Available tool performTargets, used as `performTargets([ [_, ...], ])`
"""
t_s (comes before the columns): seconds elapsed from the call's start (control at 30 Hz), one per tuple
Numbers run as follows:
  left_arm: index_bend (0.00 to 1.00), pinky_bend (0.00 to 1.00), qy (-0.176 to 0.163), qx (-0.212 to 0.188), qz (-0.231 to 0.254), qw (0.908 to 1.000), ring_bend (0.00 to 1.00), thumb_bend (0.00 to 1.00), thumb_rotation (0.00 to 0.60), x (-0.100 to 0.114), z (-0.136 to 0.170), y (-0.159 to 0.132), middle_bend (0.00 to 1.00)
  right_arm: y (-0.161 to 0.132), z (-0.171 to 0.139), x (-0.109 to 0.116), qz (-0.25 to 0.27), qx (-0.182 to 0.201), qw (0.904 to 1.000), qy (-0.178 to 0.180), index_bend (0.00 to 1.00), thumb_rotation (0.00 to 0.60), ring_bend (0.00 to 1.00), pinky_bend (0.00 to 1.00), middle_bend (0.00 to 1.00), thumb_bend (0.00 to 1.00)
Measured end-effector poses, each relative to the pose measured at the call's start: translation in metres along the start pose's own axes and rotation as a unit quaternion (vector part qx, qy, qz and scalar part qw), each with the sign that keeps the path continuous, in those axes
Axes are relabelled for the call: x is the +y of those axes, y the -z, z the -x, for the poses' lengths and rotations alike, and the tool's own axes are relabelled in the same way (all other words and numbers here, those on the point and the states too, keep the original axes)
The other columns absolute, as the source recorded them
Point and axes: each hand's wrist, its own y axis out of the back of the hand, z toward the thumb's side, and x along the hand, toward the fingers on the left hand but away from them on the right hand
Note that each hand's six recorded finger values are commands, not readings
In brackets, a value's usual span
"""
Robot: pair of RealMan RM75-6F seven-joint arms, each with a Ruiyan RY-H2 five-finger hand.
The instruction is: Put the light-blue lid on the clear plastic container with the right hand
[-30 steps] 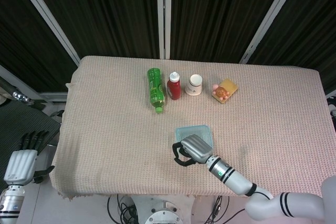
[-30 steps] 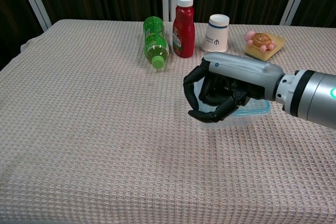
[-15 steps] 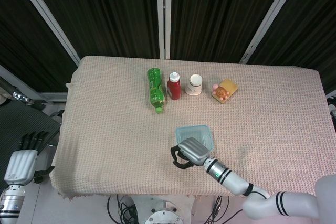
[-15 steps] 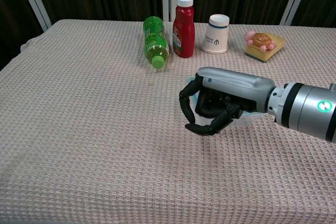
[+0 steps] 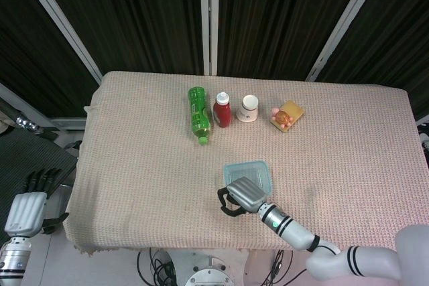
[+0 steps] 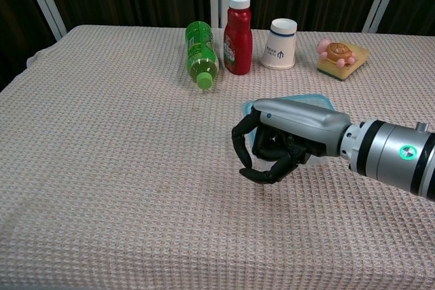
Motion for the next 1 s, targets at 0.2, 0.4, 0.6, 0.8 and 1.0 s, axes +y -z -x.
performTargets([
  [0.2, 0.09, 0.0, -0.002, 0.001, 0.0, 1.0, 0.0, 0.0, 0.6, 0.001, 0.0, 0.001, 0.07, -0.005, -0.002, 0.008, 0.008, 0.01, 0.9997, 0.02, 1.0, 0.6, 0.85, 0.96, 0.95, 0.67],
  [0.4, 0.09, 0.0, -0.004, -0.001, -0.001, 1.0, 0.0, 0.0, 0.6, 0.003, -0.001, 0.0, 0.07, -0.005, -0.005, 0.034, 0.016, 0.015, 0.9982, 0.056, 1.0, 0.6, 0.85, 0.96, 0.95, 0.67],
  [0.6, 0.09, 0.0, -0.003, -0.001, -0.001, 1.0, 0.0, 0.0, 0.6, 0.002, 0.0, 0.0, 0.07, 0.007, -0.001, 0.052, 0.023, -0.003, 0.9963, 0.082, 1.0, 0.6, 0.85, 0.96, 0.95, 0.67],
  [0.8, 0.09, 0.0, 0.0, 0.0, 0.0, 1.0, 0.0, 0.0, 0.6, 0.001, 0.0, 0.0, 0.07, 0.031, 0.002, 0.057, 0.03, -0.039, 0.9949, 0.089, 1.0, 0.6, 0.85, 0.96, 0.95, 0.67],
  [1.0, 0.09, 0.0, 0.001, -0.001, 0.0, 1.0, 0.0, 0.0, 0.6, 0.0, -0.001, 0.0, 0.07, 0.046, 0.005, 0.052, 0.032, -0.059, 0.9941, 0.084, 1.0, 0.6, 0.85, 0.96, 0.95, 0.67],
])
